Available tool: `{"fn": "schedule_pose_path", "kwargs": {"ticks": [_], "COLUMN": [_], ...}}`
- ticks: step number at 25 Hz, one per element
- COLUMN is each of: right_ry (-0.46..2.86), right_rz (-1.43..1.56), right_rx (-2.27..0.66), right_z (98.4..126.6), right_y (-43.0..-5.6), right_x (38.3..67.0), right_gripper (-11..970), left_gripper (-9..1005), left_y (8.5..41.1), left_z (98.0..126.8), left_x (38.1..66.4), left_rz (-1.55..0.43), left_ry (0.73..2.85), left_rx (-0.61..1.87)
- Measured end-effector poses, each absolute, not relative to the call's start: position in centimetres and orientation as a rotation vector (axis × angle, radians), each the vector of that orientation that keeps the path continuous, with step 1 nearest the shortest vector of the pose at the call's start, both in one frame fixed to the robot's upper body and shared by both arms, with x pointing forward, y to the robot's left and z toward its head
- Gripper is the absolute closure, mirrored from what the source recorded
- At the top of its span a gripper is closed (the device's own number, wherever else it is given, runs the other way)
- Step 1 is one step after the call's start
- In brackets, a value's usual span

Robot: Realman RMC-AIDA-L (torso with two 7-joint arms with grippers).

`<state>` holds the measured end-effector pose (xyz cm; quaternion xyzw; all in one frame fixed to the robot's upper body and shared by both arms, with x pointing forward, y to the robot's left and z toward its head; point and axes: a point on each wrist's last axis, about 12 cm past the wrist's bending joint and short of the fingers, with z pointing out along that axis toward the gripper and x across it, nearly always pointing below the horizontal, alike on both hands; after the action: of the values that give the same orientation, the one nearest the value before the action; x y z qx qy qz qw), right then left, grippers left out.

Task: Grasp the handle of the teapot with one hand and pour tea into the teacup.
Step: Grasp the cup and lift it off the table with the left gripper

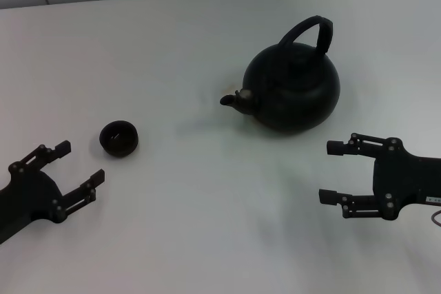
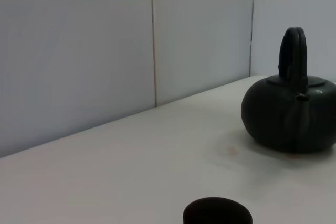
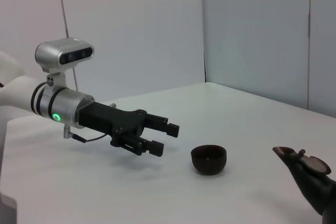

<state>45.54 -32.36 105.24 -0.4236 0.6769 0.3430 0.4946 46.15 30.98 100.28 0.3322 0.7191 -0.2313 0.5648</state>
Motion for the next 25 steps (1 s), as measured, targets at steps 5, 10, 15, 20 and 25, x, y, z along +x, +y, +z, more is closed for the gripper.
{"fn": "schedule_pose_path", "kwargs": {"ticks": [5, 10, 15, 20, 25], "right_ry": [1.640, 1.639, 1.634, 1.631, 1.627], "right_rz": [0.831, 0.830, 0.830, 0.830, 0.824], "right_rx": [-1.027, -1.028, -1.032, -1.034, -1.040], "right_z": [105.3, 105.3, 105.4, 105.4, 105.6], "right_y": [-32.3, -32.3, -32.2, -32.2, -32.2], "right_x": [45.6, 45.7, 45.9, 45.9, 46.1], "right_gripper": [143, 143, 144, 144, 144], "left_gripper": [253, 259, 265, 270, 276], "left_y": [30.9, 30.3, 29.0, 28.2, 27.6], "left_z": [100.3, 100.2, 100.0, 100.1, 100.2], "left_x": [46.4, 47.4, 48.8, 49.7, 50.4], "left_rz": [-0.540, -0.524, -0.530, -0.538, -0.540], "left_ry": [1.694, 1.712, 1.731, 1.737, 1.741], "left_rx": [0.783, 0.783, 0.786, 0.799, 0.807]}}
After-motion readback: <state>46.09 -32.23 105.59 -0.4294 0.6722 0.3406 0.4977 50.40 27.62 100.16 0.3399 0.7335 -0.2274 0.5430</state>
